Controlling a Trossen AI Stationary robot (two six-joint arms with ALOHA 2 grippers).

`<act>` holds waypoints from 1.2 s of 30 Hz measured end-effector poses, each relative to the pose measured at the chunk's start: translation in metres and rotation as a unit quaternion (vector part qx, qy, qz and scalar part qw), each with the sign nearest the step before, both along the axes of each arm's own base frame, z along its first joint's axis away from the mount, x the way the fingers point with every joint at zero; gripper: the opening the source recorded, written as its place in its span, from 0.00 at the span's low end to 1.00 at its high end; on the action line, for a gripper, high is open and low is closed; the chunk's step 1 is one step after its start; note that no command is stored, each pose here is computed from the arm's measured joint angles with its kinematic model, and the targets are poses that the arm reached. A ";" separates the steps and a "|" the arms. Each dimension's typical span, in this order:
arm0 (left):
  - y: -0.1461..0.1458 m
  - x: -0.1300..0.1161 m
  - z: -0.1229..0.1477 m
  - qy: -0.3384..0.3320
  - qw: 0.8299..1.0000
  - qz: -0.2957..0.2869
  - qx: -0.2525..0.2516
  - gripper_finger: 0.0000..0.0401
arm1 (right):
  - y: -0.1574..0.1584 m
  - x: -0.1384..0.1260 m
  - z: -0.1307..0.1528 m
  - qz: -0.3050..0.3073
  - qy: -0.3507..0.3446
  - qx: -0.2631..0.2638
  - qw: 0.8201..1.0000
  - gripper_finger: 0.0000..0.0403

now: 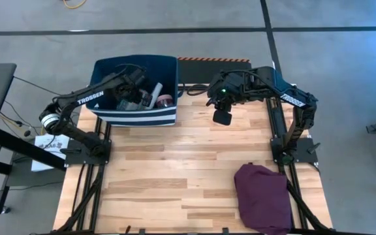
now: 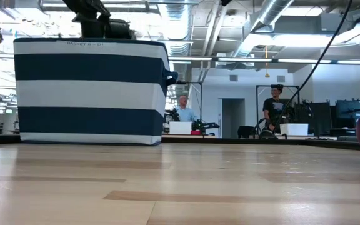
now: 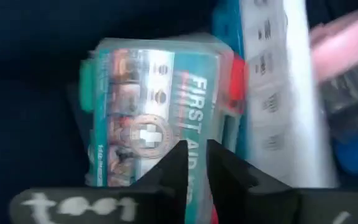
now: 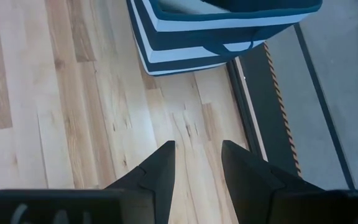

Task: Pick & place medical supplies in basket/bin
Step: Put the green first aid kit into the blue bin, then return to Home Position

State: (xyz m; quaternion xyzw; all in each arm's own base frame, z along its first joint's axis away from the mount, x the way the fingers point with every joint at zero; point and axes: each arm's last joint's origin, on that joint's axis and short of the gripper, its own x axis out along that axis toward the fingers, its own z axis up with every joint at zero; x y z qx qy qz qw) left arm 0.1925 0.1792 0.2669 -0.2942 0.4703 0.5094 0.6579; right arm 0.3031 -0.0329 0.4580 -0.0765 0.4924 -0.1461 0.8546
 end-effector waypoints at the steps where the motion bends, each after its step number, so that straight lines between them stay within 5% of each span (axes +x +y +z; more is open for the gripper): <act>1: -0.001 0.000 -0.003 -0.002 1.000 -0.003 -0.010 0.13 | 0.000 0.000 0.000 0.000 0.000 0.000 1.000 0.31; 5: -0.005 0.000 -0.010 -0.025 0.997 -0.043 -0.062 0.22 | 0.000 0.000 0.000 -0.001 0.000 0.001 1.000 0.31; 11: -0.001 0.004 0.005 -0.037 0.997 -0.060 -0.033 0.33 | 0.000 0.000 0.000 0.000 0.000 0.000 1.000 0.31; 16: 0.001 0.002 0.064 -0.054 0.996 -0.066 0.034 0.34 | -0.001 0.000 0.000 0.019 0.013 -0.031 0.999 0.31; 22: -0.021 -0.012 0.153 -0.116 0.983 -0.096 0.108 0.34 | -0.006 -0.009 0.008 -0.037 0.014 -0.118 0.992 0.31; 31: -0.098 -0.092 0.229 -0.121 0.972 -0.086 0.184 0.34 | -0.003 -0.049 0.035 -0.056 -0.036 -0.138 0.988 0.31; 36: -0.146 -0.152 0.221 -0.204 0.952 -0.126 0.193 0.34 | 0.012 -0.104 0.062 0.045 -0.132 0.018 0.990 0.31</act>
